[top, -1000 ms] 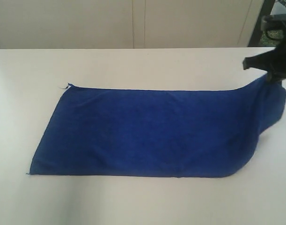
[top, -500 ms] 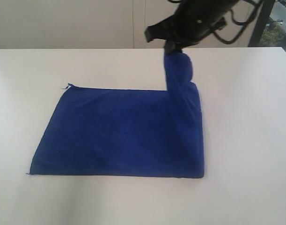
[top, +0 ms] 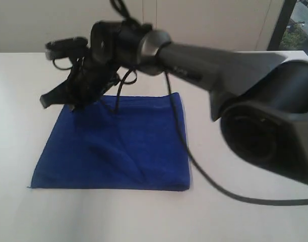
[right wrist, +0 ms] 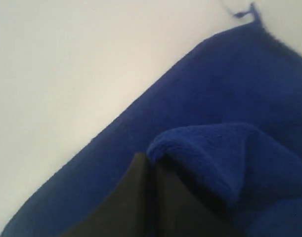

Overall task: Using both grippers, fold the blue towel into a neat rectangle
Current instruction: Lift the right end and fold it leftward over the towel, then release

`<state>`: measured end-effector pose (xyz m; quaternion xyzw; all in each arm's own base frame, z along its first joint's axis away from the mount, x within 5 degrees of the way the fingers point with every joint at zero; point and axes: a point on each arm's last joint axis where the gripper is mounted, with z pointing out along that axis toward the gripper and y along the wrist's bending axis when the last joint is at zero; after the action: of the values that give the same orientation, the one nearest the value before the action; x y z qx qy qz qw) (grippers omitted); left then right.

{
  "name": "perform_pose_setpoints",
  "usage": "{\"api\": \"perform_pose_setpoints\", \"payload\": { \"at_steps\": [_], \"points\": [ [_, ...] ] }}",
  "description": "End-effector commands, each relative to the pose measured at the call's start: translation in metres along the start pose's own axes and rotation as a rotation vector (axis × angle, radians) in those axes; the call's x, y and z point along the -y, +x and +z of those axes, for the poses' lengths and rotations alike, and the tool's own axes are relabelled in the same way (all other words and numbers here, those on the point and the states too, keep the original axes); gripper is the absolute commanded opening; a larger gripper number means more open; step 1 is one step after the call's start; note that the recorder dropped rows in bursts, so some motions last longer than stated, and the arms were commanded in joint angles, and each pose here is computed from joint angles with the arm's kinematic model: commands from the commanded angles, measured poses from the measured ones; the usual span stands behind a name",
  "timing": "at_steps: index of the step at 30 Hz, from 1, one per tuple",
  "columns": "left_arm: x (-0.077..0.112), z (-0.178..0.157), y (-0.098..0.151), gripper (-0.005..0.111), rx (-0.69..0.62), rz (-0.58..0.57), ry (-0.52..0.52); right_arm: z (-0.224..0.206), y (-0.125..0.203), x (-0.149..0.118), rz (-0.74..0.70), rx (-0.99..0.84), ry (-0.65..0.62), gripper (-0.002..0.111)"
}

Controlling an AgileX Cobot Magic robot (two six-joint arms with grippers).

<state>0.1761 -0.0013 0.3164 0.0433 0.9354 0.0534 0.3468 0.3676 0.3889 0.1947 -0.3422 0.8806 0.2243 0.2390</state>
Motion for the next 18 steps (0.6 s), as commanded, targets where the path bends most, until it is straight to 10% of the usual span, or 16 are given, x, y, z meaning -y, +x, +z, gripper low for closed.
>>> {"api": "perform_pose_setpoints", "payload": {
  "at_steps": [1, 8, 18],
  "points": [
    [0.0, -0.002, 0.001, 0.0, -0.004, -0.01, 0.001, 0.043, 0.013, -0.008, -0.015, -0.007, -0.019, 0.0],
    [0.0, -0.002, 0.001, 0.0, -0.004, -0.01, 0.001, 0.053, 0.015, -0.007, -0.002, 0.033, -0.019, 0.004],
    [0.0, -0.002, 0.001, 0.0, -0.004, -0.01, 0.001, 0.027, -0.004, -0.017, 0.021, 0.109, -0.051, 0.05]
  ]
}}
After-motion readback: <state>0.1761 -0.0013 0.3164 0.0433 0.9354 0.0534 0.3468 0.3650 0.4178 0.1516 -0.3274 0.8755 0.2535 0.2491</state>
